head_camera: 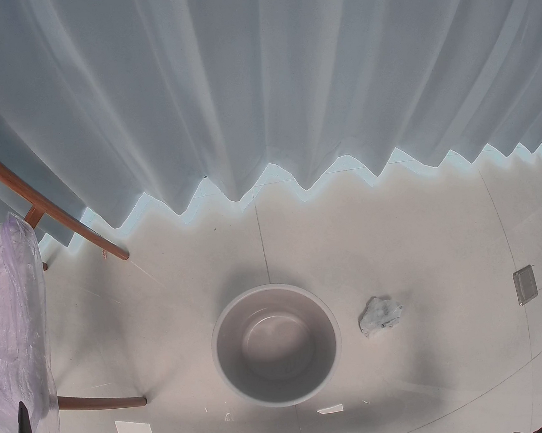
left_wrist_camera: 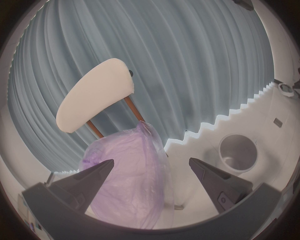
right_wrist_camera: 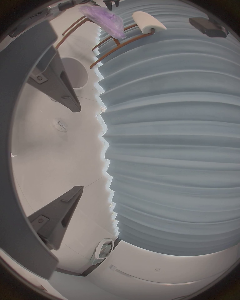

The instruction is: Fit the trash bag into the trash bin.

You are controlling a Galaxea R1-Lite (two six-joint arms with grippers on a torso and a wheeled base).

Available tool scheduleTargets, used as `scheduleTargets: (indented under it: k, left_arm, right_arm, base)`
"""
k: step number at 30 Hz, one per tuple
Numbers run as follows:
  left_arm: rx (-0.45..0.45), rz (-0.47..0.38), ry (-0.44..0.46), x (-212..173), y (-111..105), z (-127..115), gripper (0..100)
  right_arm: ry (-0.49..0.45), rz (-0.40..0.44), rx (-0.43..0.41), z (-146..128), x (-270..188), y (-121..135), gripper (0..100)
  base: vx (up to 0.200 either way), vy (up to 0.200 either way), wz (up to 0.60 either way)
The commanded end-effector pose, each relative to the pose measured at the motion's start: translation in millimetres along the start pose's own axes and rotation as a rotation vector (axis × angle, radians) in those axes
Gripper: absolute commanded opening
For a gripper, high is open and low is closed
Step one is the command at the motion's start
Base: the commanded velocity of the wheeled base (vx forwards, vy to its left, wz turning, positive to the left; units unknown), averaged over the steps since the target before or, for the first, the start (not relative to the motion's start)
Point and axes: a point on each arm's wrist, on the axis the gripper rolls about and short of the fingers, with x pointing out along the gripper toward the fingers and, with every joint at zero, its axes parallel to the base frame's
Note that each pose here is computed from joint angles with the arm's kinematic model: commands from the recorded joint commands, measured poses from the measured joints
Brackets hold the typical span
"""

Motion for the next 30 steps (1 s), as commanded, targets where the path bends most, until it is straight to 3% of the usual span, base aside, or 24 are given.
scheduleTargets:
  k: [1, 17, 30]
  left_arm:
    - [0.052, 0.027, 0.054, 8, 5, 18, 100]
    - [0.165, -0.002, 0.406, 77, 8, 47, 100]
    - [0.186, -0.048, 0.515, 125, 1, 41, 100]
  right_arm:
    - [0.001, -0.001, 0.000, -5, 0, 0, 100]
    - [0.001, -0.001, 0.000, -5, 0, 0, 100]
    - [0.001, -0.001, 0.000, -5, 0, 0, 100]
  base:
    - [0.000, 0.000, 0.00]
    - [0.000, 0.000, 0.00]
    - [0.000, 0.000, 0.00]
